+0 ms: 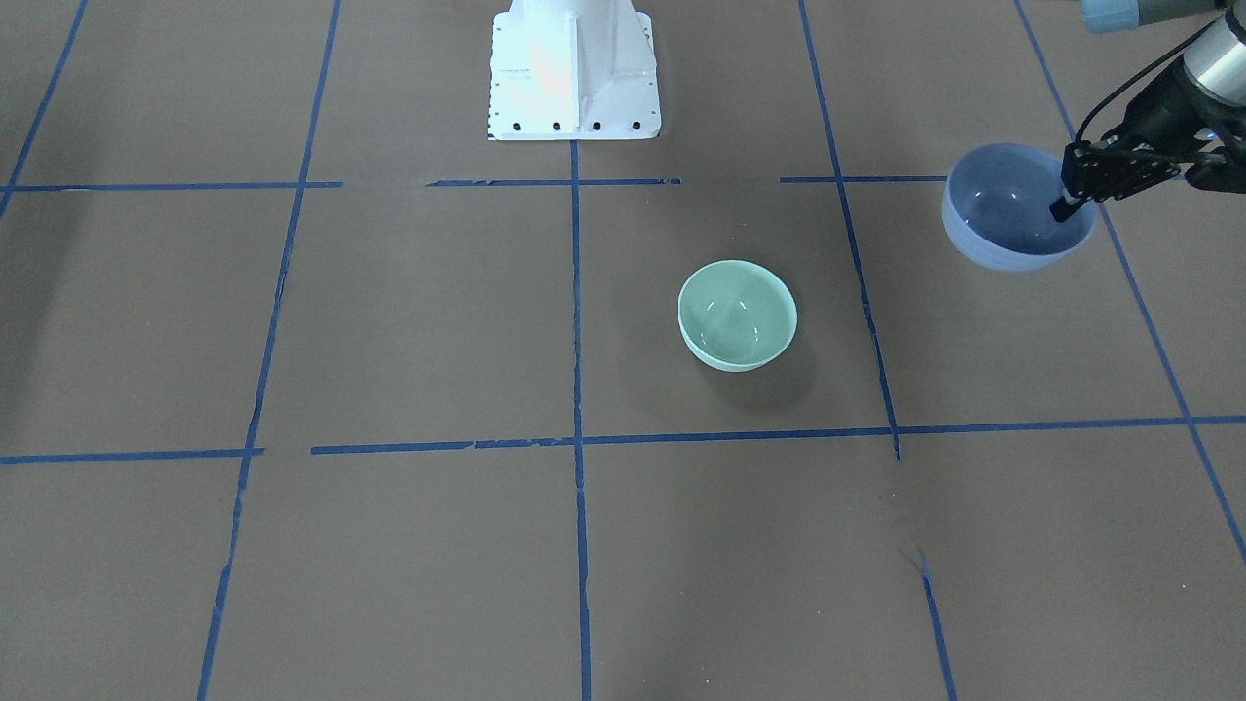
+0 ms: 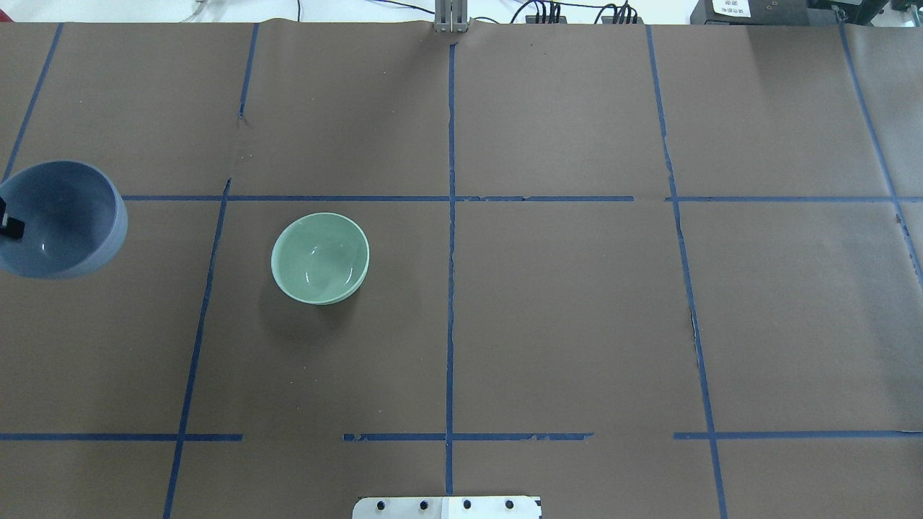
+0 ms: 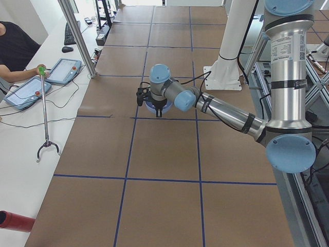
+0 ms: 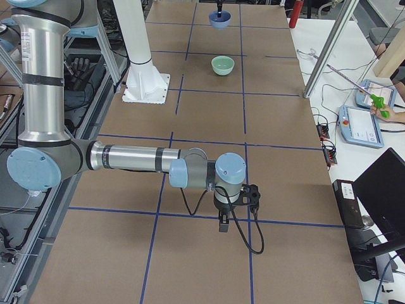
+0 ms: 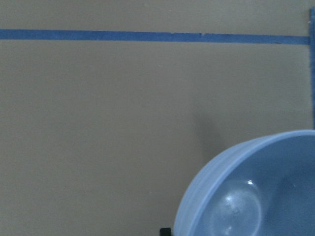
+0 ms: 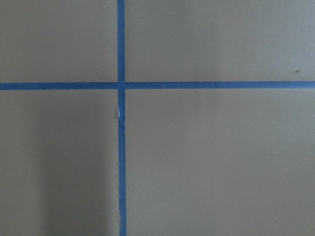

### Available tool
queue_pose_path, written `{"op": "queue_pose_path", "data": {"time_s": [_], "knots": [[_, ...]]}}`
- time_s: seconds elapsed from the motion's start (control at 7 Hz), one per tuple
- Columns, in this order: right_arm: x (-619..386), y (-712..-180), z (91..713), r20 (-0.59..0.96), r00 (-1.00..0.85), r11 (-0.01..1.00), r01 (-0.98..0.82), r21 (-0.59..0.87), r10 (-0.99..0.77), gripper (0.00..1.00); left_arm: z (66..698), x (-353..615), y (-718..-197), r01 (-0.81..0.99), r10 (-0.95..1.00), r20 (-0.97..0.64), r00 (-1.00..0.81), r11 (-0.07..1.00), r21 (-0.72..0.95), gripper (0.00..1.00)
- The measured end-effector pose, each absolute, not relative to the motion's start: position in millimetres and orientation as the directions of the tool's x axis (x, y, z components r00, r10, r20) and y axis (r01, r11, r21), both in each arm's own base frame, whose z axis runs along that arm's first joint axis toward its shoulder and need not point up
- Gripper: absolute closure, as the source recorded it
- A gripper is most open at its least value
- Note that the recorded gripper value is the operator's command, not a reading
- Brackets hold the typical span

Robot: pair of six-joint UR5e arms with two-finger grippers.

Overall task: Stack blue bowl on green bowl
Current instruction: 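Lift the light blue bowl with the left gripper and carry it toward the green bowl, then lower the blue bowl into the green bowl and open the left gripper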

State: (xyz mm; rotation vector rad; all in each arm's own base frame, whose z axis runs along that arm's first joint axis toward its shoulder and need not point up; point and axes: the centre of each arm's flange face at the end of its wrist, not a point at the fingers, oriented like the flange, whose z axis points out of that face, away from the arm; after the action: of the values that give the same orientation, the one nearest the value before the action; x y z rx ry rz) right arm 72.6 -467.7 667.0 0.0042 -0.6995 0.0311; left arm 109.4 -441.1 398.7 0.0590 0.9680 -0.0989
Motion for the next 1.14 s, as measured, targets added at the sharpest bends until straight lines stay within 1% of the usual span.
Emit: {"op": "queue_pose_path", "data": {"time_s": [0.29, 0.43, 0.86, 1.14], "knots": [[73, -468, 667, 0.644, 0.764, 1.000, -0.030, -0.006, 0.027, 0.00, 342, 134, -455, 0.146, -0.127, -0.835, 0.535, 0.988, -0.056, 1.00], [73, -468, 667, 0.645, 0.764, 1.000, -0.030, -0.006, 0.027, 0.00, 328, 161, -458, 0.150, -0.150, -0.852, 0.502, 0.985, -0.085, 1.00], [73, -468, 667, 0.645, 0.764, 1.000, -0.030, -0.007, 0.027, 0.00, 324, 255, -464, 0.122, -0.193, -0.899, 0.392, 0.980, -0.157, 1.00], [73, -468, 667, 0.645, 0.764, 1.000, -0.030, -0.006, 0.027, 0.00, 320, 310, -462, 0.093, -0.197, -0.901, 0.386, 0.980, -0.174, 1.00]]}}
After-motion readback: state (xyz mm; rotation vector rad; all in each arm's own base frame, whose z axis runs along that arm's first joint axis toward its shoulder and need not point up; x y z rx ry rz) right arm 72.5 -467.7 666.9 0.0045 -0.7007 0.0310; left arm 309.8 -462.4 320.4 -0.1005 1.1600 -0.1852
